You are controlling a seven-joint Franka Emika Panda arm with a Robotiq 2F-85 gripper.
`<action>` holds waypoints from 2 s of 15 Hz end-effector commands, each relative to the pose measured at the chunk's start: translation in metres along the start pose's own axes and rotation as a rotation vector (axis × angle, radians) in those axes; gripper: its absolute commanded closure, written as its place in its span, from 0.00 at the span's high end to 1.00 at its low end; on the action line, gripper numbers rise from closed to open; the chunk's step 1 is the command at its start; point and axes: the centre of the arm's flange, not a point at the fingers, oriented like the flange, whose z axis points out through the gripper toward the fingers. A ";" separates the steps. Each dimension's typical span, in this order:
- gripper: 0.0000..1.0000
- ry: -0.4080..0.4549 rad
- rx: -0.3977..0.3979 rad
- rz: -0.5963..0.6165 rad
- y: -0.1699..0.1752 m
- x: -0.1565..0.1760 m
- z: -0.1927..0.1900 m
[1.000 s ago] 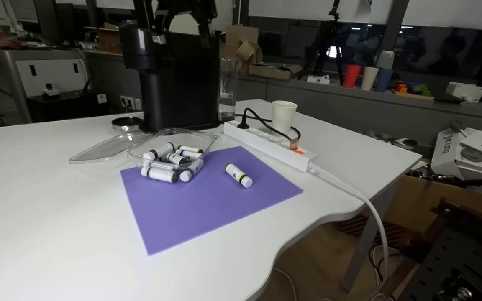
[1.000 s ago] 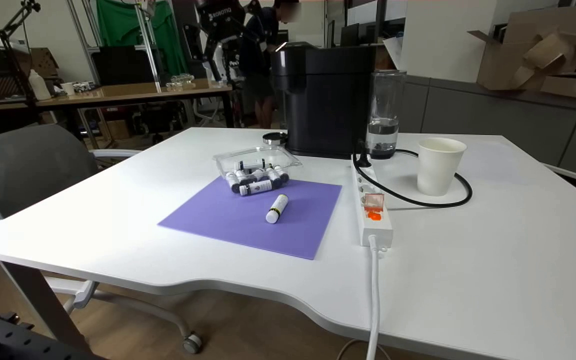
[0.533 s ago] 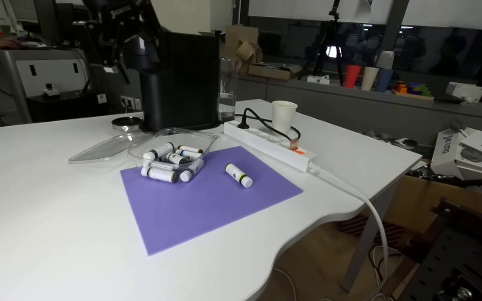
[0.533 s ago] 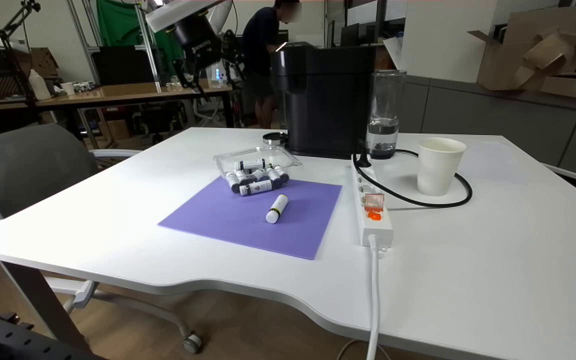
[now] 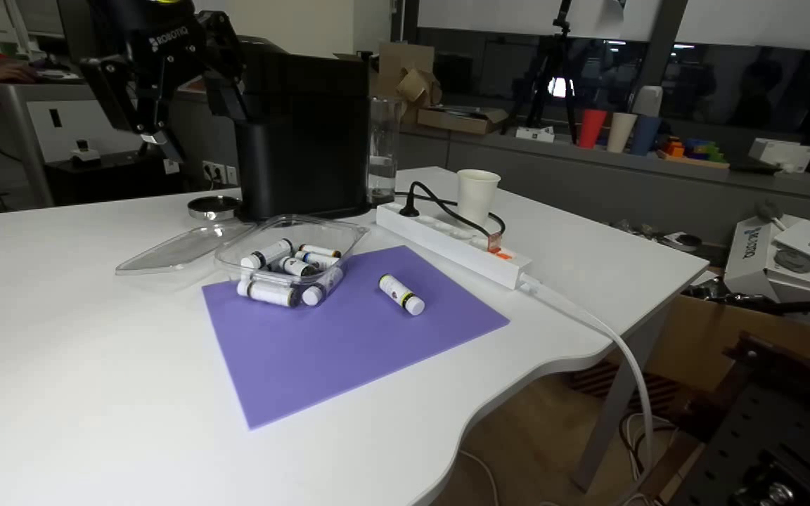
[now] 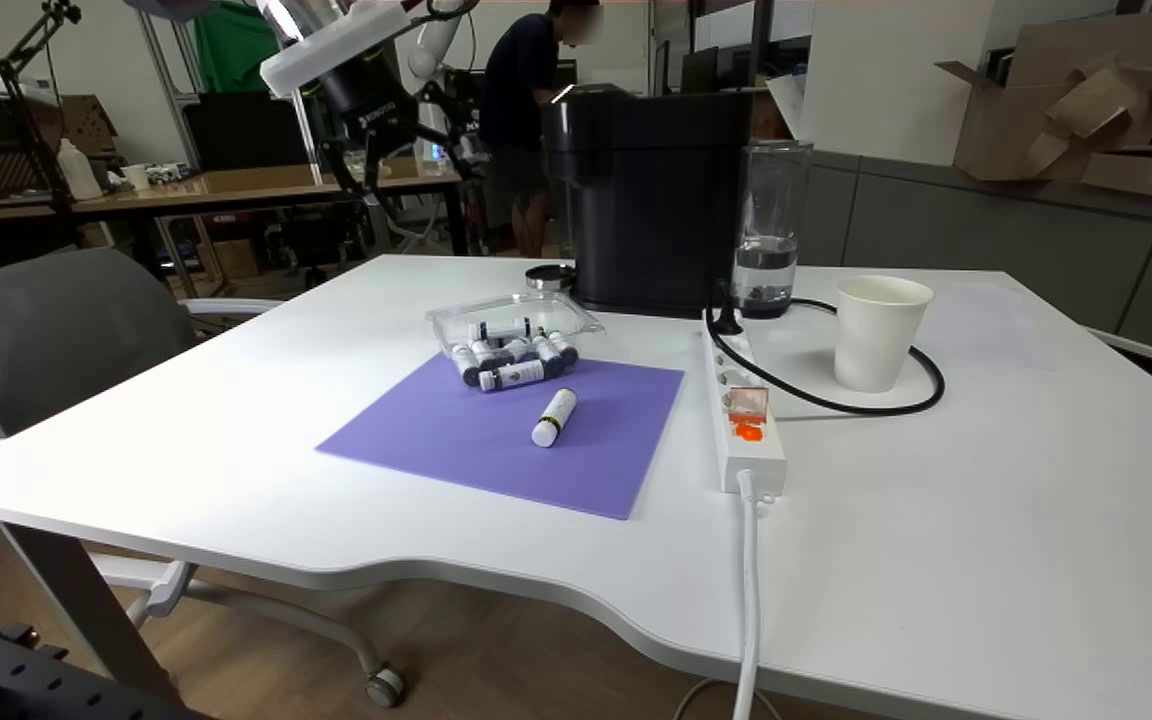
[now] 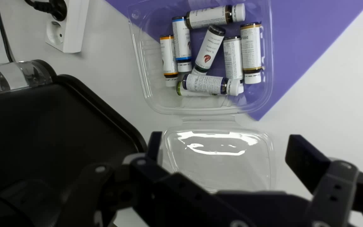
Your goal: Close the lid of the clear bowl
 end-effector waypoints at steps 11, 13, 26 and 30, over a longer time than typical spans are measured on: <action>1.00 0.021 -0.233 -0.344 -0.053 0.048 0.096; 1.00 0.029 -0.227 -0.354 -0.060 0.054 0.103; 1.00 0.013 -0.207 -0.394 -0.094 0.065 0.137; 1.00 0.026 -0.226 -0.405 -0.097 0.068 0.148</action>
